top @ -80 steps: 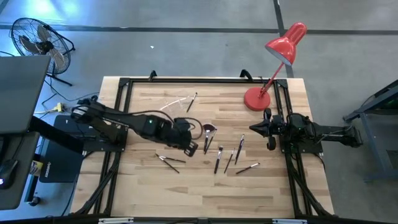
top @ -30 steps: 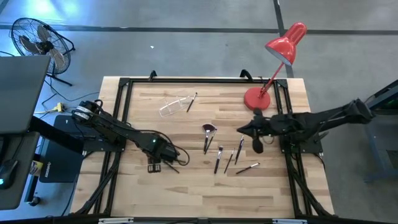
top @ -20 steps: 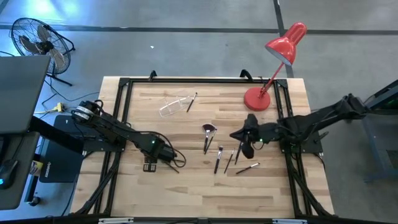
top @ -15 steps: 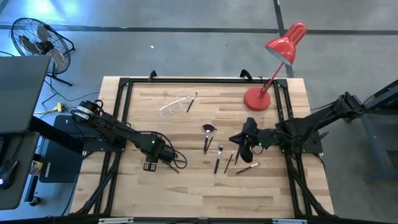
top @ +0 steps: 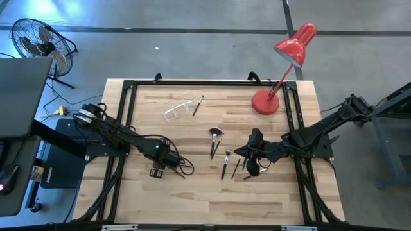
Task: Put items in baskets/containers
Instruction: Put the brow brush into the transparent organizer
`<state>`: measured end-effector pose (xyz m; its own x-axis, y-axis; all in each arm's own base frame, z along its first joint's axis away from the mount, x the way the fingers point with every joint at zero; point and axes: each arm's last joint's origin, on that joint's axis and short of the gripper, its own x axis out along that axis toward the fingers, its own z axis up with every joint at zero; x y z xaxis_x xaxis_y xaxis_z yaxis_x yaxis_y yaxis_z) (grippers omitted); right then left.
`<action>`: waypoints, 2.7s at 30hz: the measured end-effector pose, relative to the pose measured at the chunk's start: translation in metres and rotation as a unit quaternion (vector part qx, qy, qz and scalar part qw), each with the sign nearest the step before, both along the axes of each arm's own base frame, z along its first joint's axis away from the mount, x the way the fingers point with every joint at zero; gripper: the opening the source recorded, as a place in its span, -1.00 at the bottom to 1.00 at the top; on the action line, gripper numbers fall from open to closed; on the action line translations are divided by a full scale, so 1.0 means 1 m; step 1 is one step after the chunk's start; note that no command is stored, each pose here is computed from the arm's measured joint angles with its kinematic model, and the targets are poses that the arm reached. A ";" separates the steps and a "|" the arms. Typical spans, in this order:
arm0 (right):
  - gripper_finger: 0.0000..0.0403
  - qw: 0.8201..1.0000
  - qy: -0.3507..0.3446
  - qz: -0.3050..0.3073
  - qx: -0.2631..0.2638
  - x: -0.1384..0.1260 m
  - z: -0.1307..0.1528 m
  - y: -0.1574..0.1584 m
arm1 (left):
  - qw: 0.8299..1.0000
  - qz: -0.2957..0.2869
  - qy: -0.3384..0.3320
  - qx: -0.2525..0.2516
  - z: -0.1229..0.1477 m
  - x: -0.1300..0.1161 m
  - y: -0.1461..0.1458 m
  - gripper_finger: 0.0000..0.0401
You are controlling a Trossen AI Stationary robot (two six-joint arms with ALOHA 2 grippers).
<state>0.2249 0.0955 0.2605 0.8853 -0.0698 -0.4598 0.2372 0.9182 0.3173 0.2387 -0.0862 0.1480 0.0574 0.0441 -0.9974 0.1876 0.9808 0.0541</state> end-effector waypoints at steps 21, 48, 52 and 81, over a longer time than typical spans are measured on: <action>-1.00 1.000 0.002 -0.004 -0.030 0.003 0.000 -0.008 | 0.998 0.049 0.025 -0.044 -0.001 -0.003 -0.002 -0.90; -0.79 0.980 0.132 0.028 -0.148 0.027 -0.050 -0.012 | 0.971 0.203 -0.003 -0.127 0.064 0.044 0.032 -1.00; -0.63 0.972 0.140 0.039 -0.183 0.037 -0.062 -0.011 | 0.940 0.273 -0.010 -0.206 0.069 0.054 0.064 -1.00; -0.32 0.721 0.201 0.169 -0.641 0.111 -0.045 0.001 | 0.791 0.397 -0.154 -0.440 0.093 0.092 0.133 -1.00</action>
